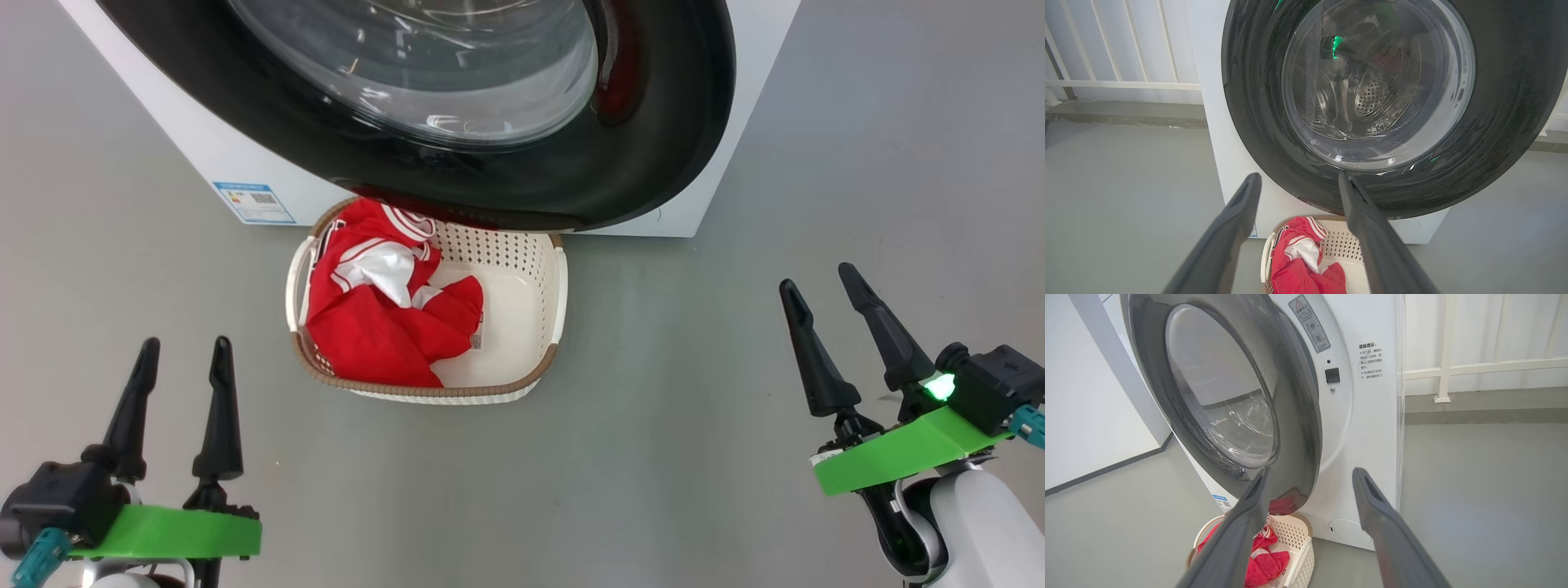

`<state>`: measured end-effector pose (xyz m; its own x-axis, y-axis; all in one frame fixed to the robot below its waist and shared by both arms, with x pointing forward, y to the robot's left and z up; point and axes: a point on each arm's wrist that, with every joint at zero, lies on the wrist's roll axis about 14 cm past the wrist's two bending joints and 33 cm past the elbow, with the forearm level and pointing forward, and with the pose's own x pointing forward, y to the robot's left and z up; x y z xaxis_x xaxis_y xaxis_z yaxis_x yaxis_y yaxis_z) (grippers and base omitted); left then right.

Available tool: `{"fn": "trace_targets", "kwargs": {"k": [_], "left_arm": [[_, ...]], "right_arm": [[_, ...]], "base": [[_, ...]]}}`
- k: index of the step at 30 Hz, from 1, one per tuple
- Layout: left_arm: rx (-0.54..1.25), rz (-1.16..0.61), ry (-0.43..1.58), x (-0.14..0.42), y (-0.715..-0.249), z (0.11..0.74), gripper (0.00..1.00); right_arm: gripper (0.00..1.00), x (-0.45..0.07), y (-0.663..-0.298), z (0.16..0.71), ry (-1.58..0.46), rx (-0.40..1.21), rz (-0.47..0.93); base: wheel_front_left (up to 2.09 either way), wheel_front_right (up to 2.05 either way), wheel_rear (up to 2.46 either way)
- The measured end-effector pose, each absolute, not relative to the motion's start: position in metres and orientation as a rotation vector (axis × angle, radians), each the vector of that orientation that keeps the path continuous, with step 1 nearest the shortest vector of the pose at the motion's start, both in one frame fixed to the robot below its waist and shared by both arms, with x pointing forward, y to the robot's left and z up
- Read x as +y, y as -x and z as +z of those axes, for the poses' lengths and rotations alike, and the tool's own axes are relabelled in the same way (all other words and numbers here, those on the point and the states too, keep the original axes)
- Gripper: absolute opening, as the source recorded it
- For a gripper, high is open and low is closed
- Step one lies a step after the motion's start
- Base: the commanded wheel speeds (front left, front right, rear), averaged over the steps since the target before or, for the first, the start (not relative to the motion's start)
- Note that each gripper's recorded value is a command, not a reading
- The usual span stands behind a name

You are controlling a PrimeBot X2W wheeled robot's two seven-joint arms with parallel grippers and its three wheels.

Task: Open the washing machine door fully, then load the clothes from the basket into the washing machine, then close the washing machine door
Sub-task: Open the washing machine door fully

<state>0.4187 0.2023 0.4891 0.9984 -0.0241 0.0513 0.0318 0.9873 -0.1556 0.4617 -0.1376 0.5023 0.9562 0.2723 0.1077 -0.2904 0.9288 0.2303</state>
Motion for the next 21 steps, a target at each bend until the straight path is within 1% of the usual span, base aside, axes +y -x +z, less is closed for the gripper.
{"fn": "trace_targets", "kwargs": {"k": [1,2,3,4,5,7,8,17,21], "left_arm": [[-0.049,-0.028,0.157,0.202,-0.419,0.489,1.0],[-0.048,-0.029,0.157,0.202,-0.419,0.489,1.0],[-0.048,-0.029,0.157,0.202,-0.419,0.489,1.0],[-0.047,-0.029,0.157,0.202,-0.419,0.488,1.0],[-0.046,-0.029,0.157,0.202,-0.419,0.488,1.0],[-0.045,-0.029,0.157,0.202,-0.419,0.487,1.0],[-0.044,-0.028,0.157,0.202,-0.42,0.487,1.0],[-0.029,-0.026,0.157,0.203,-0.421,0.481,1.0],[-0.025,-0.026,0.157,0.202,-0.421,0.48,1.0]], "right_arm": [[0.93,-0.138,-0.462,0.502,-0.246,-0.075,0.289],[0.78,-0.139,-0.462,0.503,-0.247,-0.076,0.288],[0.67,-0.139,-0.462,0.503,-0.248,-0.077,0.288],[0.49,-0.139,-0.462,0.503,-0.248,-0.077,0.288],[0.41,-0.139,-0.463,0.503,-0.248,-0.077,0.29],[0.19,-0.138,-0.464,0.505,-0.246,-0.082,0.296],[0.0,-0.138,-0.464,0.506,-0.251,-0.085,0.298],[0.0,-0.144,-0.489,0.539,-0.356,-0.168,0.308],[0.0,-0.149,-0.5,0.543,-0.439,-0.156,0.306]], "base": [[0.0,0.0,0.0],[0.0,0.0,0.0],[0.0,0.0,0.0],[0.0,0.0,0.0],[0.0,0.0,0.0],[0.0,0.0,0.0],[0.0,0.0,0.0],[0.0,0.0,0.0],[0.0,0.0,0.0]]}}
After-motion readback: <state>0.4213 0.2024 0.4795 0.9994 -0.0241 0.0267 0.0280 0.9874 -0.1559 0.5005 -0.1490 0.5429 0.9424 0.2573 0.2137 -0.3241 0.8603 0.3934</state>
